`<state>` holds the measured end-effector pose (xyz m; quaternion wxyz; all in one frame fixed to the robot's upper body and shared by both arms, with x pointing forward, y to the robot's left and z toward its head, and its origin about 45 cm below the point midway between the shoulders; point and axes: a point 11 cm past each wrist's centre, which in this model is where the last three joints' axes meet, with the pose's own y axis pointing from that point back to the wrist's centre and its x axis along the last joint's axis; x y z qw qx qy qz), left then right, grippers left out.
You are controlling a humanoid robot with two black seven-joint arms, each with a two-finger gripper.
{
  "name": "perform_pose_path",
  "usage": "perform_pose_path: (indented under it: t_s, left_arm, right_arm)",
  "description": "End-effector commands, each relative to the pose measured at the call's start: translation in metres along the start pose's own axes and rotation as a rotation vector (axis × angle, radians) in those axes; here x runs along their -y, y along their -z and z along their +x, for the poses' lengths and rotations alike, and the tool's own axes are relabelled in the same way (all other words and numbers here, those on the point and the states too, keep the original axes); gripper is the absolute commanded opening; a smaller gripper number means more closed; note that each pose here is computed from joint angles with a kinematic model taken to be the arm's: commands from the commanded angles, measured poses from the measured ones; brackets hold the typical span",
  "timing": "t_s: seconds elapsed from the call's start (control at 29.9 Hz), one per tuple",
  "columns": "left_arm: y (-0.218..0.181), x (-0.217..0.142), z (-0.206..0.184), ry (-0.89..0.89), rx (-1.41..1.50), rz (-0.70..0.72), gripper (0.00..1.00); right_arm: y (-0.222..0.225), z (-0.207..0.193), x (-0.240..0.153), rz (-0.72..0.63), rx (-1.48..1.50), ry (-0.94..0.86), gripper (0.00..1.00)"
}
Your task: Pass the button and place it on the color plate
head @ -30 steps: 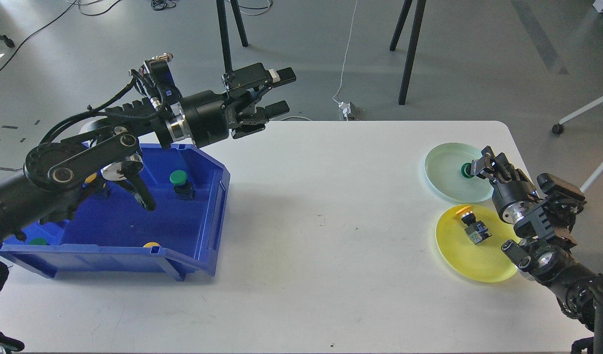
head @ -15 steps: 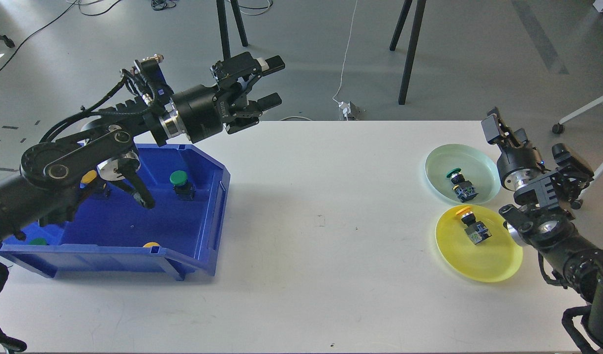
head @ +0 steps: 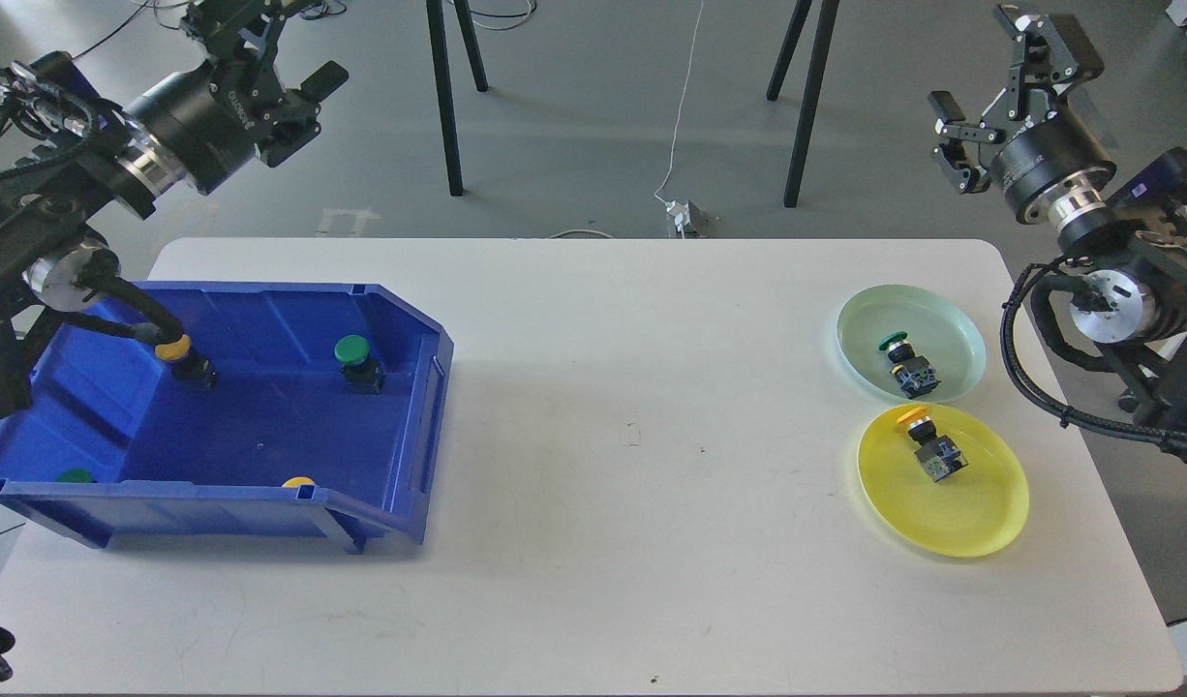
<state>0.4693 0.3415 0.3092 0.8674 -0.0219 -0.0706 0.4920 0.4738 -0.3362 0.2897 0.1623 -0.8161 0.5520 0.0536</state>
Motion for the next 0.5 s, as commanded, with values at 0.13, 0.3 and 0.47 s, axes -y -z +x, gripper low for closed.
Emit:
perform_pose_path:
  t_s: [0.13, 0.3, 0.47]
  left_arm:
    - [0.048, -0.027, 0.018, -0.172, -0.175, 0.019, 0.99]
    - [0.043, -0.028, 0.022, -0.192, -0.192, -0.006, 0.99]
    - [0.041, -0.028, 0.023, -0.196, -0.197, -0.015, 0.99]
  right_arm:
    - [0.004, -0.034, -0.001, 0.012, 0.114, 0.132, 0.98]
    - [0.008, -0.028, -0.006, 0.055, 0.149, 0.106, 0.98]
    - [0.007, -0.022, -0.019, 0.102, 0.207, 0.074, 0.98]
